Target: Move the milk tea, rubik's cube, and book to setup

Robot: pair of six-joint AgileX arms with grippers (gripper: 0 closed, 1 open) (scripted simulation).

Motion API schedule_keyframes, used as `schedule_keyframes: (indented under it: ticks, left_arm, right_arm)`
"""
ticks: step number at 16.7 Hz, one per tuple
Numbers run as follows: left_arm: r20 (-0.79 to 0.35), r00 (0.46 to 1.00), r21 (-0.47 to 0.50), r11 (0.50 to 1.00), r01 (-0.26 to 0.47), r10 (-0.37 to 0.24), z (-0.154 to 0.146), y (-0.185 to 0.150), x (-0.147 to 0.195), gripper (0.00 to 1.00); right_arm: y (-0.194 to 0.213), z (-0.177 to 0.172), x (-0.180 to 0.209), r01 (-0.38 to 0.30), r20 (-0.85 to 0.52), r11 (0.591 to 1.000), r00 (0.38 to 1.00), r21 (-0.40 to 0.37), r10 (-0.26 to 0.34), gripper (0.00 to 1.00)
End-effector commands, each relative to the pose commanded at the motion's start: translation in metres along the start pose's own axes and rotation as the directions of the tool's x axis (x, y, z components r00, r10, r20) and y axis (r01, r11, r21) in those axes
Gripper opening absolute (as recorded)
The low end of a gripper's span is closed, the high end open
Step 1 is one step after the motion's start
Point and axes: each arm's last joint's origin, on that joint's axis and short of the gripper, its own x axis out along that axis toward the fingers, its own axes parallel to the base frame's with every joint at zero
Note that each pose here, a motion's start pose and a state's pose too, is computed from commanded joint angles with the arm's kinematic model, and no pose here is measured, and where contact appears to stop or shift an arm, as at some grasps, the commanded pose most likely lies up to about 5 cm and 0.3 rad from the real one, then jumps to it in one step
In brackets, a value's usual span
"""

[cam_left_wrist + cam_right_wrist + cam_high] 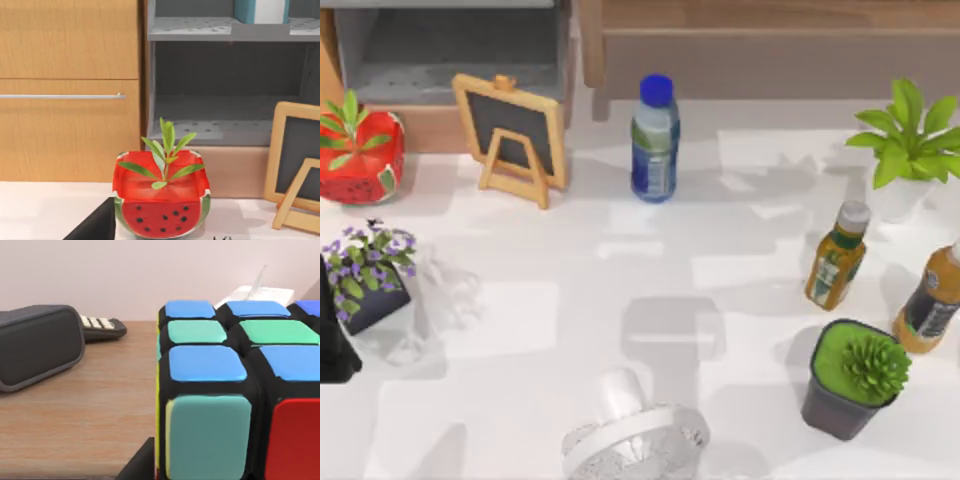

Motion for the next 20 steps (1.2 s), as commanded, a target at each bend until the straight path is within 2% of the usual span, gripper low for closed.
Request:
schedule_keyframes:
  ticks: [6,13,19,20]
  left_arm:
    - [0.000,1.000,0.000,1.000,0.000,0.000,0.000,0.000,0.000,1.00]
    - [0.000,1.000,0.000,1.000,0.000,0.000,0.000,0.000,0.000,1.00]
    - [0.000,1.000,0.000,1.000,0.000,0.000,0.000,0.000,0.000,1.00]
    - [0.000,1.000,0.000,1.000,0.000,0.000,0.000,0.000,0.000,1.00]
  right_arm:
    - [0.000,0.017,0.033,0.001,0.050,1.000,0.999,-0.014,0.000,0.00]
    - [-0.001,0.004,0.091,0.004,0.017,1.000,1.000,-0.010,-0.004,0.00]
    - [-0.001,-0.004,0.098,0.005,-0.007,1.000,1.000,-0.002,-0.005,0.00]
    - [-0.001,-0.004,0.098,0.005,-0.007,1.000,1.000,-0.002,-0.005,0.08]
